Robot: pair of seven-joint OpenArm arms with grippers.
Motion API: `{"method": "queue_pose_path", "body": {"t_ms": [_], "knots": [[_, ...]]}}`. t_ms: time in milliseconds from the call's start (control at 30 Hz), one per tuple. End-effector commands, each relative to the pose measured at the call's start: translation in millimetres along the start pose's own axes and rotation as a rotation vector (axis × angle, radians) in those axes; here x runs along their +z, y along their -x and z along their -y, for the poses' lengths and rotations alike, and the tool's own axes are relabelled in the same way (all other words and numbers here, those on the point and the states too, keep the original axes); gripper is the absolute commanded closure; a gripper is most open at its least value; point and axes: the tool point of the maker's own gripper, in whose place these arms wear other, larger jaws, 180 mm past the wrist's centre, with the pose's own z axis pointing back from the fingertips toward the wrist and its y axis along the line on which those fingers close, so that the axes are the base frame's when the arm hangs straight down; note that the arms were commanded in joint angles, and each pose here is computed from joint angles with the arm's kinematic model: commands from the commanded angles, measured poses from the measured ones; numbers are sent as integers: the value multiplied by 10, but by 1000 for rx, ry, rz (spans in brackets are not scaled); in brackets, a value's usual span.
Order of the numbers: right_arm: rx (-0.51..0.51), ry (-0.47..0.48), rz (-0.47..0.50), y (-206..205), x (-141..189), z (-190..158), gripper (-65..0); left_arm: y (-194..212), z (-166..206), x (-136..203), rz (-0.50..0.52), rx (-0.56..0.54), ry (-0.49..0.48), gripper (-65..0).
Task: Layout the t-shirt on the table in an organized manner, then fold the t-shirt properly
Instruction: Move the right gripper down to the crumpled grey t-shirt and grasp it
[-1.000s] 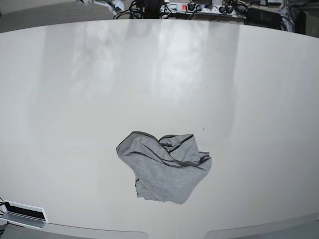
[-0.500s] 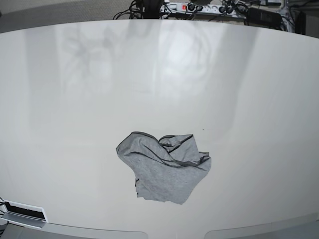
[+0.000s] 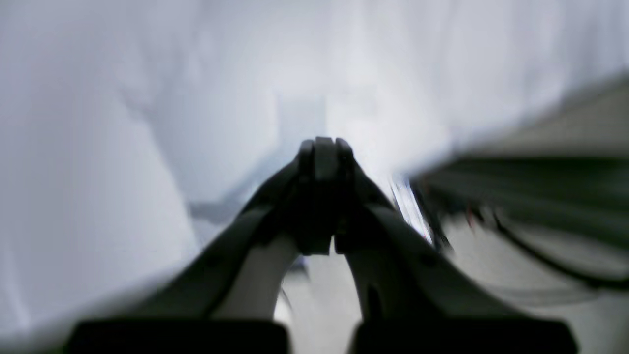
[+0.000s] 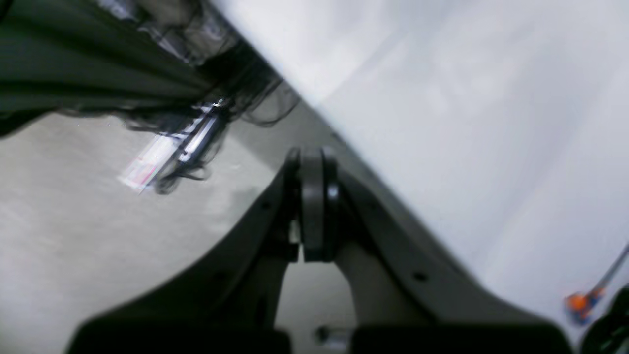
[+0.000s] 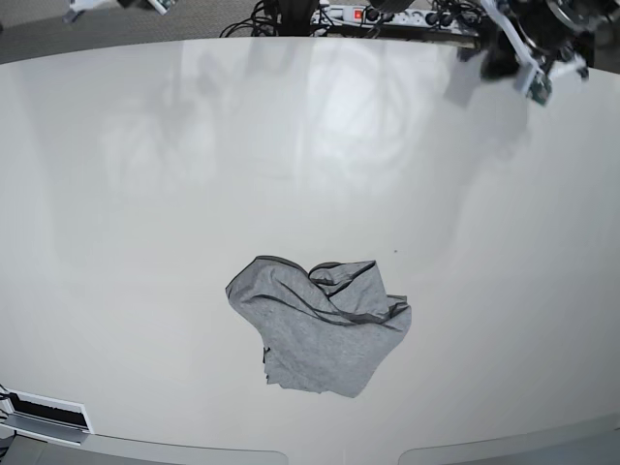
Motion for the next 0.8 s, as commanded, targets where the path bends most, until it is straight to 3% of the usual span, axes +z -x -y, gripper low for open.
{"method": "queue_pose_path", "body": {"t_ms": [0, 200, 400, 600, 767], "knots": [[0, 25, 102, -221, 15, 77, 0, -212, -17, -1, 68, -23, 5, 0], [30, 89, 411, -1076, -118, 523, 0, -932, -290, -161, 273, -64, -34, 0], [49, 194, 662, -1731, -8, 952, 0, -1343, -528, -211, 377, -89, -88, 0], [2, 79, 700, -1955, -528, 1134, 0, -1249, -909, -458, 340, -17, -139, 0], [-56, -42, 740, -2349, -973, 1279, 0, -1107, -1134, -776, 299, 73, -80, 0]]}}
